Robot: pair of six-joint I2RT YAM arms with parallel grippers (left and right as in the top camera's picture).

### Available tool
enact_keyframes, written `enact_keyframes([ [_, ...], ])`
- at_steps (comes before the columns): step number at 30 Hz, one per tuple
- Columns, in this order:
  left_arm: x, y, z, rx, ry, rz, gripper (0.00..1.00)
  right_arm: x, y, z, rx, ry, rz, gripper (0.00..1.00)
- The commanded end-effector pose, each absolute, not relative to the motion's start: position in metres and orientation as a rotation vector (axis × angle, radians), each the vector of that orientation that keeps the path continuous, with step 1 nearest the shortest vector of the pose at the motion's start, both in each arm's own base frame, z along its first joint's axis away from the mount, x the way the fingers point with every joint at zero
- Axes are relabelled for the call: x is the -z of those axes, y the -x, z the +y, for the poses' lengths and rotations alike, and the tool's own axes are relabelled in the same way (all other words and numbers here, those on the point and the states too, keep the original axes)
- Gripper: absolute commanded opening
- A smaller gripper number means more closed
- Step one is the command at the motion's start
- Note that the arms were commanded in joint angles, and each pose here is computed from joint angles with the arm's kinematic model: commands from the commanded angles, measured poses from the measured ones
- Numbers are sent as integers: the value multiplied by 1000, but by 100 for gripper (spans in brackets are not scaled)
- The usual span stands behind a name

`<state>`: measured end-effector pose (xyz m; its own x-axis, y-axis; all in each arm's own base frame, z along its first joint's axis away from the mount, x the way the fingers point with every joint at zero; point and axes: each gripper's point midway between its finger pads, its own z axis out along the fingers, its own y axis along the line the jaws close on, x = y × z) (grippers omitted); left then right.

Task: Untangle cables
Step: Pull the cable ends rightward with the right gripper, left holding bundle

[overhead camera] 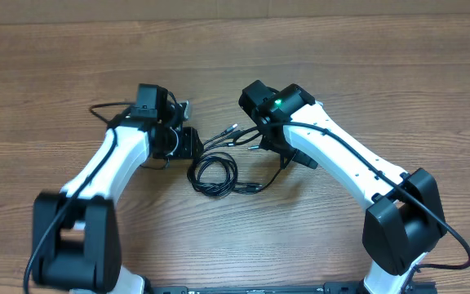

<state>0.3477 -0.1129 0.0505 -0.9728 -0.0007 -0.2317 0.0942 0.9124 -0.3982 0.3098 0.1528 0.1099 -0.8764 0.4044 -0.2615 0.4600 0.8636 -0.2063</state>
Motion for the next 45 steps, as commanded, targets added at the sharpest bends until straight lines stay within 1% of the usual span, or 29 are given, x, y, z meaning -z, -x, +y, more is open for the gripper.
enact_keyframes([
  [1, -94, -348, -104, 553, 59, 2757, 68, -115, -318, 188, 117, -468, 2920, 86],
  [2, -90, -340, -103, 554, 98, 2798, 70, -115, -321, 197, 48, -431, 2932, 82],
  [4, -71, -314, -92, 481, 176, 2928, 68, -115, -326, 207, -88, -423, 2965, 78],
  [5, -59, -299, -86, 430, 199, 2996, 66, -115, -329, 214, -192, -358, 2991, 78],
  [7, -47, -283, -86, 441, 224, 3049, 66, -118, -330, 225, -309, -234, 3016, 79],
  [10, -31, -268, -89, 481, 329, 3080, 66, -119, -328, 235, -387, -173, 3024, 79],
  [15, -3, -274, -93, 558, 677, 2956, 64, -108, -332, 241, -412, -200, 3004, 78],
  [18, -2, -283, -103, 664, 745, 2887, 65, -102, -328, 249, -487, -208, 3019, 77],
  [19, -5, -288, -106, 699, 747, 2864, 61, -101, -326, 250, -499, -207, 3028, 77],
  [21, -9, -300, -108, 722, 713, 2814, 57, -98, -324, 249, -494, -210, 3037, 78],
  [22, -12, -307, -110, 730, 696, 2787, 48, -95, -322, 248, -491, -223, 3043, 77],
  [23, -12, -308, -111, 739, 708, 2779, 37, -95, -321, 248, -493, -232, 3047, 77],
  [24, -12, -307, -112, 745, 739, 2782, 30, -95, -318, 249, -504, -241, 3064, 77],
  [25, -11, -302, -115, 740, 739, 2802, 28, -95, -315, 250, -515, -241, 3076, 77],
  [26, -9, -297, -117, 731, 736, 2825, 30, -95, -313, 249, -512, -243, 3085, 78],
  [28, -4, -282, -121, 693, 722, 2888, 45, -94, -310, 247, -502, -245, 3096, 78],
  [29, -3, -281, -121, 673, 717, 2894, 49, -94, -310, 247, -502, -245, 3096, 78],
  [30, -2, -281, -122, 641, 699, 2895, 63, -94, -311, 248, -502, -245, 3094, 78],
  [31, -3, -281, -126, 647, 678, 2895, 65, -94, -311, 248, -503, -245, 3093, 78],
  [32, -3, -280, -130, 651, 659, 2899, 58, -94, -311, 248, -501, -245, 3092, 78],
  [33, -3, -279, -132, 649, 649, 2902, 47, -94, -313, 246, -490, -247, 3087, 76],
  [34, -3, -280, -133, 641, 634, 2896, 28, -94, -314, 246, -482, -246, 3079, 76],
  [35, -3, -287, -130, 605, 627, 2865, 13, -93, -318, 244, -461, -247, 3062, 76],
  [36, -5, -302, -122, 560, 628, 2800, 4, -93, -322, 242, -440, -249, 3043, 76],
  [37, -8, -314, -118, 549, 629, 2748, 4, -93, -326, 241, -422, -250, 3024, 76],
  [39, -26, -354, -105, 589, 617, 2576, 4, -95, -338, 242, -432, -259, 2974, 74],
  [41, -45, -383, -89, 617, 637, 2433, 4, -97, -345, 246, -458, -300, 2942, 66],
  [42, -52, -393, -80, 624, 649, 2382, 4, -97, -350, 244, -444, -351, 2916, 59],
  [45, -46, -390, -59, 595, 726, 2393, 4, -96, -359, 233, -365, -539, 2856, 43],
])
